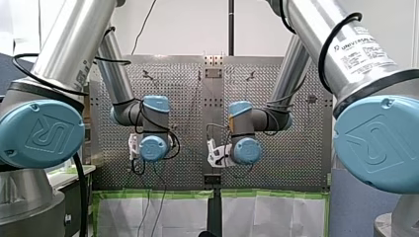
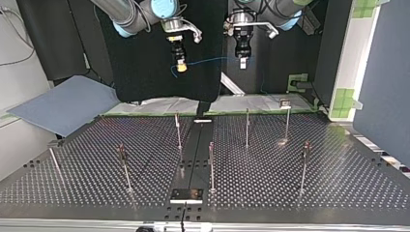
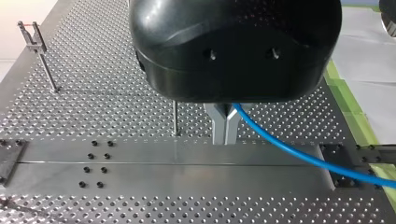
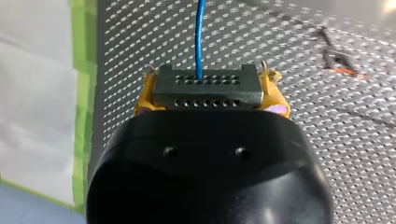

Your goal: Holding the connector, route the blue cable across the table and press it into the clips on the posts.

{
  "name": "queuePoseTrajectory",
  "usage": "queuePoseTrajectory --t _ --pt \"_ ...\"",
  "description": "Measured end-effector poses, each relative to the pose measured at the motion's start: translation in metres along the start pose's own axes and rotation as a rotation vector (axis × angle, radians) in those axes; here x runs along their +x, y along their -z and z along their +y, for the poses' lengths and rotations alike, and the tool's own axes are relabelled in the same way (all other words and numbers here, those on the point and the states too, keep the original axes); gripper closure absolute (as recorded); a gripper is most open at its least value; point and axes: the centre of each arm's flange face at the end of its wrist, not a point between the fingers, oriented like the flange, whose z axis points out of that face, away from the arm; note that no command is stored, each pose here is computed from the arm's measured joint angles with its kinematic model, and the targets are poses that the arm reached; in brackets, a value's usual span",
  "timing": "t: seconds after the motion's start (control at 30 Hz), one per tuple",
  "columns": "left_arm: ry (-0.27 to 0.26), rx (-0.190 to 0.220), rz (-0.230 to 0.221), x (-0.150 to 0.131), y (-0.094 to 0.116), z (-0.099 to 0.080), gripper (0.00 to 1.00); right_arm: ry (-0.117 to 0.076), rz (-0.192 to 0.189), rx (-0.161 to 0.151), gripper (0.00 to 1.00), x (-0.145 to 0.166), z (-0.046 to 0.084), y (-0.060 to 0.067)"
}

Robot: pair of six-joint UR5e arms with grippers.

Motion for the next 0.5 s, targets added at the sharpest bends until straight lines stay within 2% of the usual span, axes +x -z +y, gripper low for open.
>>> queuePoseTrajectory --t 0.13,0.27,0.33,0.5 --pt "-0.005 -0.005 0.0 -0.01 0.001 0.002 1.0 -0.051 0.04 0.026 1.0 0.02 0.001 0.001" --pt "-0.01 -0.049 -0.002 -0.023 -0.002 0.009 1.0 -0.093 0.08 0.053 1.0 0.041 0.001 -0.001" --pt "-0.005 -0.072 -0.01 -0.031 -0.006 0.011 1.0 -0.107 0.104 0.07 1.0 0.055 0.0 -0.003" --pt "0.025 -0.138 -0.043 -0.059 -0.021 0.014 1.0 -0.123 0.158 0.114 1.0 0.096 -0.003 -0.008"
